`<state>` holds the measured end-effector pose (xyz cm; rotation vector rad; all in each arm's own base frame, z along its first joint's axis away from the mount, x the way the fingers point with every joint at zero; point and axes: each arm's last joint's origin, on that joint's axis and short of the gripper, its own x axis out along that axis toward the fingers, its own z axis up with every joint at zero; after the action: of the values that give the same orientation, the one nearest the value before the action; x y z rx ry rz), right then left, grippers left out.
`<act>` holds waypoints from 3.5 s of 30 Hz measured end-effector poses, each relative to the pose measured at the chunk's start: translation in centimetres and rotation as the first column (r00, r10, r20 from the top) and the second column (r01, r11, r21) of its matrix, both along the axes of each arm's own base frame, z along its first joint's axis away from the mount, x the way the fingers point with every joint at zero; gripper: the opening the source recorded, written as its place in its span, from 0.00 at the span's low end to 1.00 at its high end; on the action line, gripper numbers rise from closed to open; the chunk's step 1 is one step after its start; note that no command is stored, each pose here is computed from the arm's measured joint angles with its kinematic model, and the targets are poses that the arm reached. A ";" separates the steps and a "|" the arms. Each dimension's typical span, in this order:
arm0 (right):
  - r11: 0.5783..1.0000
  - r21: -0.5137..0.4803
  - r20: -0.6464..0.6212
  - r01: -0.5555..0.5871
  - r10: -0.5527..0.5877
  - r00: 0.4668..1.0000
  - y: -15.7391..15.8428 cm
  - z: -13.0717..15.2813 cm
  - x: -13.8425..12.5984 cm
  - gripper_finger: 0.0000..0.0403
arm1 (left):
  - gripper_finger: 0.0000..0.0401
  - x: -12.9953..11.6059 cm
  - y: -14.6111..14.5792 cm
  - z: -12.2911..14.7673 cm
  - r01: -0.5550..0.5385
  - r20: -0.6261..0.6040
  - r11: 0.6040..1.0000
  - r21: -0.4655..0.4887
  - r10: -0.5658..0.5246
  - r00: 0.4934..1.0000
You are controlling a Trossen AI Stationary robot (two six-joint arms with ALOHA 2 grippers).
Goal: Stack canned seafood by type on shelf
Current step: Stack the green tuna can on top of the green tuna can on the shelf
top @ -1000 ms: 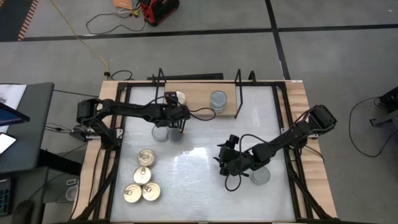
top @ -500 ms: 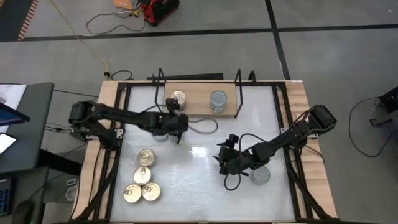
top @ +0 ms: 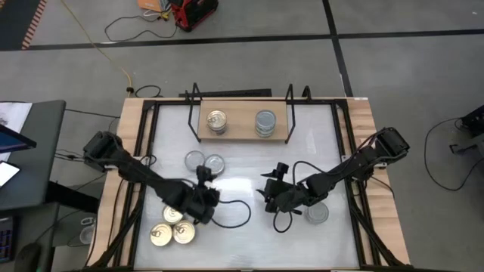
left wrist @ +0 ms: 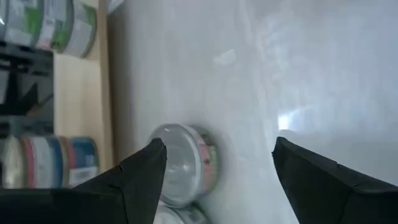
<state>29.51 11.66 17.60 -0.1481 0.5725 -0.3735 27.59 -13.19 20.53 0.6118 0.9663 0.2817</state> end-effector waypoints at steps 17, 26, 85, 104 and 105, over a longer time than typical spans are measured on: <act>0.999 -0.015 0.044 -0.040 0.040 0.998 1.0 0.3 0.1 0.73 | 0.53 1.1 4.5 -6.0 -0.192 -0.083 0.977 0.096 0.200 0.976; 0.999 -0.022 0.039 -0.036 0.037 0.999 0.9 0.2 0.1 0.73 | 0.26 1.9 4.4 -8.9 -0.154 -0.153 0.973 0.173 0.181 0.972; 0.996 0.046 0.015 -0.072 0.071 0.997 2.0 2.3 -2.6 0.73 | 0.20 5.4 6.8 -4.1 -0.234 0.050 0.737 -0.634 0.340 0.939; 0.993 0.075 0.017 -0.087 0.086 0.996 2.1 2.3 -2.5 0.73 | 0.00 4.2 8.9 -5.5 -0.400 -0.028 0.736 -0.546 0.461 0.887; 0.993 0.076 0.017 -0.087 0.086 0.996 2.1 2.3 -2.5 0.73 | 0.00 4.1 9.0 -5.6 -0.411 -0.033 0.739 -0.534 0.467 0.883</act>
<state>26.96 13.79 19.91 -0.0967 0.5645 -0.2675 31.70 -4.20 14.93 -0.1544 1.0249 0.4432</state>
